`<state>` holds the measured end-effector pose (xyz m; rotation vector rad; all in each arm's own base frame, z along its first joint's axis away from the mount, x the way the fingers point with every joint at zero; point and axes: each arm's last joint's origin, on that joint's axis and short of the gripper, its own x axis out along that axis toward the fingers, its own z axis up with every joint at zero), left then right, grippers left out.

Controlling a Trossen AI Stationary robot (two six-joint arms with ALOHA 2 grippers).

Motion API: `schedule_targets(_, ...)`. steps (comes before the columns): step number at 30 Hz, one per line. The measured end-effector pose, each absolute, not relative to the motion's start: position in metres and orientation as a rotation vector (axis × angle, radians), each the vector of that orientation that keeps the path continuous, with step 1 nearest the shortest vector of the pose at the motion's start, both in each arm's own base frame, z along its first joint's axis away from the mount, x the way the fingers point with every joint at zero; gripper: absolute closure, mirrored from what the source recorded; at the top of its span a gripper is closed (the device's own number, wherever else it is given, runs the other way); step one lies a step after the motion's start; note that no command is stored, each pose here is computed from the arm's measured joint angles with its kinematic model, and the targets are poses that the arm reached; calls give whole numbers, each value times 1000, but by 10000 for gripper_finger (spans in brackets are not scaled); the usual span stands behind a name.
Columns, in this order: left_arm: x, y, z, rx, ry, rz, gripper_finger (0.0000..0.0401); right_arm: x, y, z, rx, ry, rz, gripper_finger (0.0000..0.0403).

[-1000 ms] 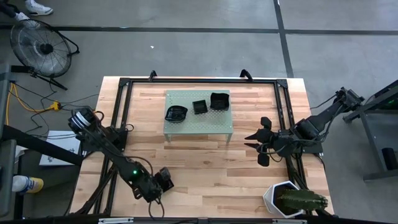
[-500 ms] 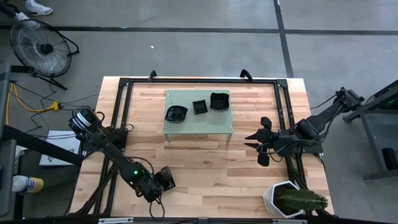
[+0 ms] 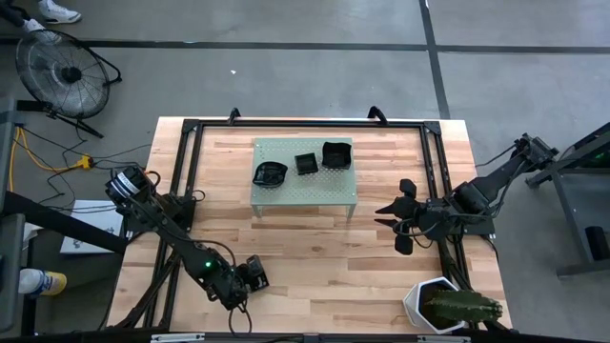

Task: Pick & Place Mini shaped plates
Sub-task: Stack the square plate on top of the other square plates on the shelf

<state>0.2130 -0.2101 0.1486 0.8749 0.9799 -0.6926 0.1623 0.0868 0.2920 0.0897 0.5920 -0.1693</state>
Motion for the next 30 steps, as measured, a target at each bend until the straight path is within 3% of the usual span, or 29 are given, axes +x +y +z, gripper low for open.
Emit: schedule_targets(30, 214, -210, 149, 894, 970, -682, 389, 162, 87, 292, 93, 591, -170, 308)
